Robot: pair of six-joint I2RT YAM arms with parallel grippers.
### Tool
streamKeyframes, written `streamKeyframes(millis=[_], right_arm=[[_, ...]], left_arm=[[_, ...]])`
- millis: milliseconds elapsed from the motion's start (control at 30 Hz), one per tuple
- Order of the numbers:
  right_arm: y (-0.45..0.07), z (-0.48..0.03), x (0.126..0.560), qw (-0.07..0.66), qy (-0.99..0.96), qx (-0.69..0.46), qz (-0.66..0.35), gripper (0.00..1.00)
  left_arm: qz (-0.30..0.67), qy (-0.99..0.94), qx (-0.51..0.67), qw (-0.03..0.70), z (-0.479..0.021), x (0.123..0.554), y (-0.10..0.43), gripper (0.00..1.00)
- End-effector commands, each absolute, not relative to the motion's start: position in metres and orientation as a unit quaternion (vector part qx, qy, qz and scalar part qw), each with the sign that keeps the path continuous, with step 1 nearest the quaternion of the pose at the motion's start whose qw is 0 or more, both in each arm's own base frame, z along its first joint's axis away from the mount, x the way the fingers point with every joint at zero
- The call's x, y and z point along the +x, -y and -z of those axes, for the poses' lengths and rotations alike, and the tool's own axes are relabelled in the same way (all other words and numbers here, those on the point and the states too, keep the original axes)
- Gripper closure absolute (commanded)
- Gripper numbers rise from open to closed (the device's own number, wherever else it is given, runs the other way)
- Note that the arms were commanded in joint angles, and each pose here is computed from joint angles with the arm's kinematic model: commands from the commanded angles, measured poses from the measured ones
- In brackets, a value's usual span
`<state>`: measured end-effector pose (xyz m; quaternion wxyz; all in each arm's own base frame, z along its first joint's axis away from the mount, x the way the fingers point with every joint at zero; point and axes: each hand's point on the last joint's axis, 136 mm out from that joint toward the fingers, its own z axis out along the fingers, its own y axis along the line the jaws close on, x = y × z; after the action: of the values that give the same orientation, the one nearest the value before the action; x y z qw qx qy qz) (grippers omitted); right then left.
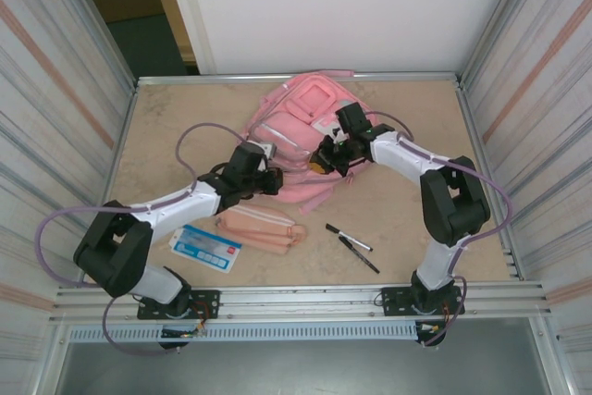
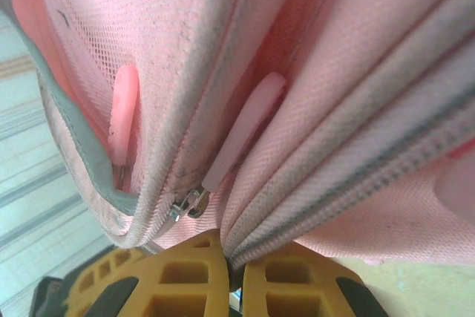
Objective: Pack the student bag
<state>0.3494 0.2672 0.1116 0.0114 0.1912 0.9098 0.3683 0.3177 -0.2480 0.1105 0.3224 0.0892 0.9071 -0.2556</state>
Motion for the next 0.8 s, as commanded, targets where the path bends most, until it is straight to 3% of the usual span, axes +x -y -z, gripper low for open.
streamKeyframes(millis=[0, 267, 400, 533, 667, 767], right_arm=[[-0.236, -0.112, 0.369, 0.045, -0.923, 0.171, -0.342, 1.00], [-0.217, -0.099, 0.425, 0.043, -0.908, 0.219, -0.354, 0.97], [-0.218, -0.093, 0.445, 0.036, -0.893, 0.254, -0.369, 0.69], [-0.217, -0.102, 0.436, 0.035, -0.877, 0.287, -0.384, 0.44], [-0.206, -0.112, 0.410, 0.034, -0.867, 0.318, -0.382, 0.36], [-0.201, -0.115, 0.384, 0.029, -0.862, 0.345, -0.370, 0.35]], left_arm=[[0.263, -0.895, 0.110, 0.343, -0.113, 0.325, 0.229, 1.00], [0.306, -0.875, 0.204, 0.316, -0.120, 0.321, 0.263, 1.00], [0.330, -0.862, 0.221, 0.314, -0.127, 0.315, 0.291, 1.00], [0.346, -0.857, 0.229, 0.305, -0.132, 0.319, 0.318, 1.00], [0.364, -0.854, 0.221, 0.300, -0.136, 0.326, 0.335, 1.00], [0.372, -0.851, 0.214, 0.302, -0.136, 0.330, 0.343, 1.00]])
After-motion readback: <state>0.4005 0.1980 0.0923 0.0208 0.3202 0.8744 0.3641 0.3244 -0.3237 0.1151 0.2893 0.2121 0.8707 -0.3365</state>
